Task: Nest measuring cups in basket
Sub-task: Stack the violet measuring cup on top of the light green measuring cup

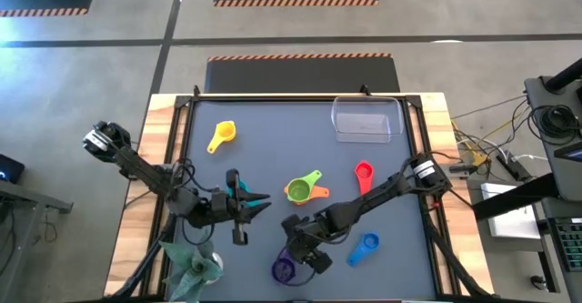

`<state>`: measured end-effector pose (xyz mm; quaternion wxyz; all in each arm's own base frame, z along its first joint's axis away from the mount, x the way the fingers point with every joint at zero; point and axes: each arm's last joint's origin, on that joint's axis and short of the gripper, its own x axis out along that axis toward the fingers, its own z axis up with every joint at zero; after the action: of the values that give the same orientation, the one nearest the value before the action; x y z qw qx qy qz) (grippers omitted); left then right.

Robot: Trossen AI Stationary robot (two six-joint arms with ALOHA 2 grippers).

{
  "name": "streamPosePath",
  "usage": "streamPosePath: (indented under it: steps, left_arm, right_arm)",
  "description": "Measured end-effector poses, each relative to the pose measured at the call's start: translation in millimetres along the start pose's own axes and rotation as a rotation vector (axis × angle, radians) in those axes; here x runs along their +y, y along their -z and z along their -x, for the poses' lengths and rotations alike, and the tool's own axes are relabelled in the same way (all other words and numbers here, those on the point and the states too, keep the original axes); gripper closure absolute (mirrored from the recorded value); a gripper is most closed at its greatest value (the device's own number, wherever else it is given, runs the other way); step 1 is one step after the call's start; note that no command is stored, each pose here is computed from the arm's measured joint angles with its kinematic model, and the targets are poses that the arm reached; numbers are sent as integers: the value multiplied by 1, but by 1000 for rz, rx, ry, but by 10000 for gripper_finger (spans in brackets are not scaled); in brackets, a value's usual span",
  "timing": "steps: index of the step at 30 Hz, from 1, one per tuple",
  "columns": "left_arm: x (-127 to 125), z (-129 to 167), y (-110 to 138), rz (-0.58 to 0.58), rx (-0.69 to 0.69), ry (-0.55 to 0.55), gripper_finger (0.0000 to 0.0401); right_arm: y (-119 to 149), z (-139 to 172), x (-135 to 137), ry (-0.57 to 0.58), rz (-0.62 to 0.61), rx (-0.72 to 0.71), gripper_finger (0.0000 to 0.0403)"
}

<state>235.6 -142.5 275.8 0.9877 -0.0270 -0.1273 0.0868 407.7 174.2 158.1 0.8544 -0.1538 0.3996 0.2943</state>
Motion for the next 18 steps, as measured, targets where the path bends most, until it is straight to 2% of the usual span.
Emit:
streamPosePath:
  steps: [3, 13, 18]
  left_arm:
    - [-1, -1, -3, 9, -12, 0, 343]
    - [-1, -1, -3, 8, -9, 1, 344]
    - [-1, -1, -3, 6, -8, 2, 344]
  right_arm:
    - [0, 0, 0, 1, -1, 0, 118]
    - [1, 0, 0, 25, -6, 14, 267]
    - [3, 0, 0, 28, -24, 35, 310]
